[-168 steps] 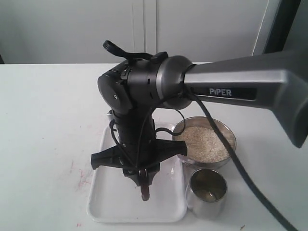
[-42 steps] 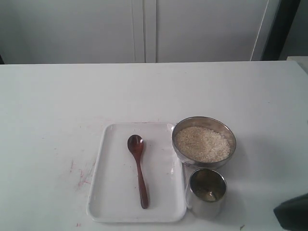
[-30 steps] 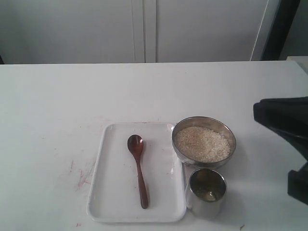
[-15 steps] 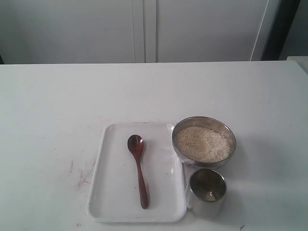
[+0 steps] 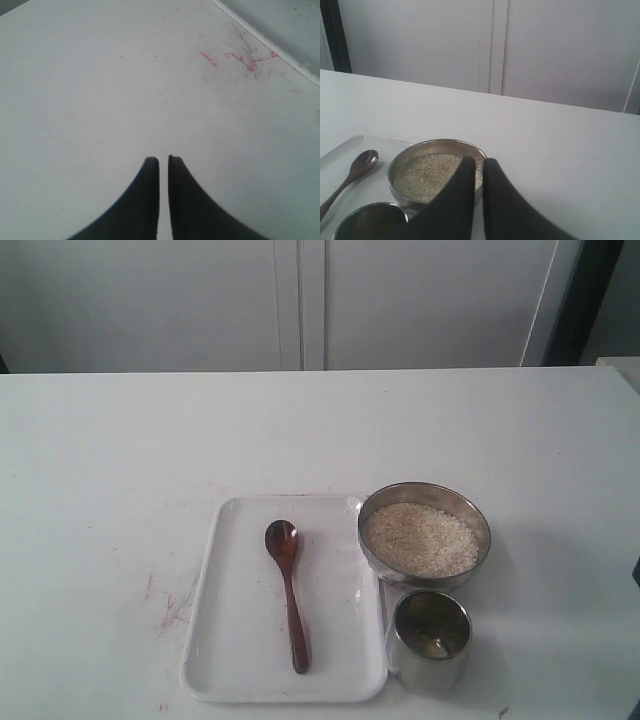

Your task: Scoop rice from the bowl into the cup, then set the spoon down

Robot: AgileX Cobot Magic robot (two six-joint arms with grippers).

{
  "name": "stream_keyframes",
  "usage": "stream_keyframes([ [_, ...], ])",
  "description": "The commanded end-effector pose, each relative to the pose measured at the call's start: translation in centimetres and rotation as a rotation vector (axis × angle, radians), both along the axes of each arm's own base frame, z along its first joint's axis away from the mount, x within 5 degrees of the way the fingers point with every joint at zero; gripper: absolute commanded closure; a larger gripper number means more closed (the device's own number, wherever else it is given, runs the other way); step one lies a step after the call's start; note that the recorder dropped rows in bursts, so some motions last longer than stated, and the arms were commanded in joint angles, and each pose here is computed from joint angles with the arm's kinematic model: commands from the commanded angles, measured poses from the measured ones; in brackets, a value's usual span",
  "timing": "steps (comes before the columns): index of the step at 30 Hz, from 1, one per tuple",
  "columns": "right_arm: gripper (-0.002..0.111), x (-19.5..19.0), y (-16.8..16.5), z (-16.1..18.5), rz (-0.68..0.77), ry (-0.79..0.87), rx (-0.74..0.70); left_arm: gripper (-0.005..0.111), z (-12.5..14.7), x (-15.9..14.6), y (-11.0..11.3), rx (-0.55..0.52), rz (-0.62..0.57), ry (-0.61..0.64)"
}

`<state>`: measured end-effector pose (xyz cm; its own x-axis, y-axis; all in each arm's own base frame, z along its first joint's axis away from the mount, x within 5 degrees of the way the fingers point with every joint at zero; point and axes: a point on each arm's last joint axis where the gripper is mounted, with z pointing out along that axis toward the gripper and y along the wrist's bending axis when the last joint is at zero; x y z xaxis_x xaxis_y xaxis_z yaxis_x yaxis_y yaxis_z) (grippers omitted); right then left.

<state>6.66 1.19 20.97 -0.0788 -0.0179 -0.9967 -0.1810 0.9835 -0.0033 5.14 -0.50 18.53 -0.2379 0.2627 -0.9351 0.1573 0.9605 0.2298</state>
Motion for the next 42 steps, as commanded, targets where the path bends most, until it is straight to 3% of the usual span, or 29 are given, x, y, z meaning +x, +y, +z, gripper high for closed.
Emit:
stream_keyframes([
  [1,0.102,-0.2,-0.1,-0.6,-0.008,-0.035,-0.028,0.092,-0.8,-0.1,-0.1,-0.005,-0.006,0.065],
  [7,0.102,-0.5,-0.2,-0.8,-0.010,-0.031,-0.101,0.092,-0.8,-0.1,-0.1,-0.005,-0.006,0.065],
  [12,0.102,-0.8,-0.3,-1.9,-0.011,0.074,-0.134,0.092,-0.8,-0.1,-0.1,-0.005,-0.006,0.065],
  [42,0.102,-1.3,-0.8,-2.8,-0.065,0.162,-0.164,0.092,-0.8,-0.1,-0.1,-0.005,-0.006,0.065],
])
